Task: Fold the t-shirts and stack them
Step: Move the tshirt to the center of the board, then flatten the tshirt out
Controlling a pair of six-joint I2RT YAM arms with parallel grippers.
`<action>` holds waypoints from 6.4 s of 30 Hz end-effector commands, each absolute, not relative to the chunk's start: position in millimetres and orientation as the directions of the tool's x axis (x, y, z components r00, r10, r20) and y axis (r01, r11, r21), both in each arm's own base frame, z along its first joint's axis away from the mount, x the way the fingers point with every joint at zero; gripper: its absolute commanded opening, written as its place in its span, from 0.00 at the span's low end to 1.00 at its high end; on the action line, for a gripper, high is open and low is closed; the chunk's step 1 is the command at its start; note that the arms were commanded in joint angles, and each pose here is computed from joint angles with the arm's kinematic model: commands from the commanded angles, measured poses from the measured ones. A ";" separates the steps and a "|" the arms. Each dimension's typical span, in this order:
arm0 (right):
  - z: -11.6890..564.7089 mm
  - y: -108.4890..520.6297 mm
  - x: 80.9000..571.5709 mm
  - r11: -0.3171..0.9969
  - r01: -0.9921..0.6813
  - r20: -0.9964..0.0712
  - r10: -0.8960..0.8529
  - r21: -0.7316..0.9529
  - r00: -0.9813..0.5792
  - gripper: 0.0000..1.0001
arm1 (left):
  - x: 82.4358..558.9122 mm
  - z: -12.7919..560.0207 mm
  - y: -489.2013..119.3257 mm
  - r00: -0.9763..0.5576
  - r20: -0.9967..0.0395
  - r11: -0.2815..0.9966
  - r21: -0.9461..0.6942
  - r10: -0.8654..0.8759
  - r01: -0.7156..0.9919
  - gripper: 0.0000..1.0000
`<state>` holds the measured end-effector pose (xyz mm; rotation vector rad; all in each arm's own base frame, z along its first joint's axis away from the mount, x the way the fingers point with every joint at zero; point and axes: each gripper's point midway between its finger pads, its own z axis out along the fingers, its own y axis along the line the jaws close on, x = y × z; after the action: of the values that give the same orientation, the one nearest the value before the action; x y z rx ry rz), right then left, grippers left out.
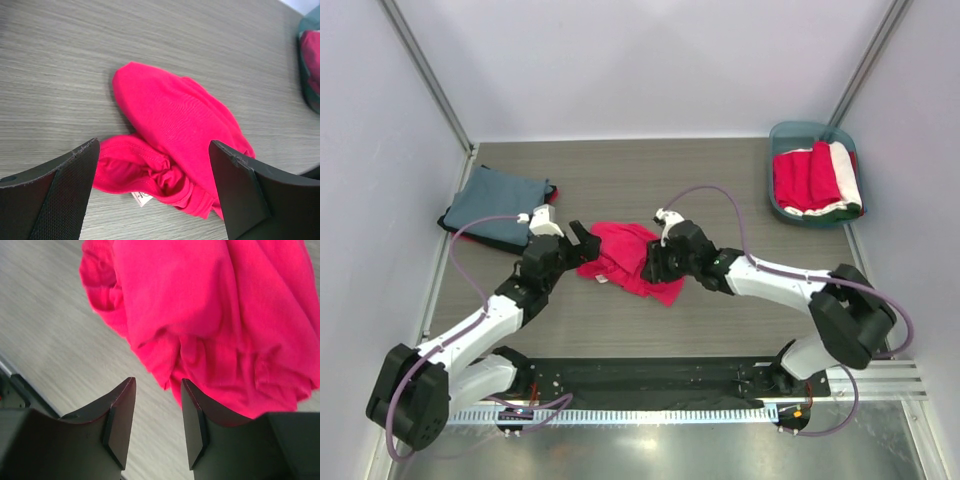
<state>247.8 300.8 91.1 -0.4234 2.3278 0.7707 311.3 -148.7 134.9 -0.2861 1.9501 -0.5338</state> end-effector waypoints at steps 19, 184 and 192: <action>152.5 351.5 310.9 0.736 -0.449 -0.762 0.138 0.506 -0.633 0.01 | 311.1 162.8 -162.6 -0.394 -0.818 0.847 -0.509 -0.420 0.154 0.86; 90.6 228.7 338.9 0.881 -0.347 -0.684 -0.038 0.320 -0.728 0.47 | 237.7 95.2 -329.6 -0.769 -0.614 0.805 -0.540 -0.176 0.247 0.65; 87.9 230.0 337.5 0.874 -0.348 -0.702 -0.012 0.338 -0.712 0.11 | 236.3 68.8 -332.0 -0.806 -0.564 0.824 -0.534 -0.181 0.189 0.60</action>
<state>332.1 222.5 74.9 -0.2522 2.3781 0.5523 227.9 -313.0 53.6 0.0402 2.4272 -0.6975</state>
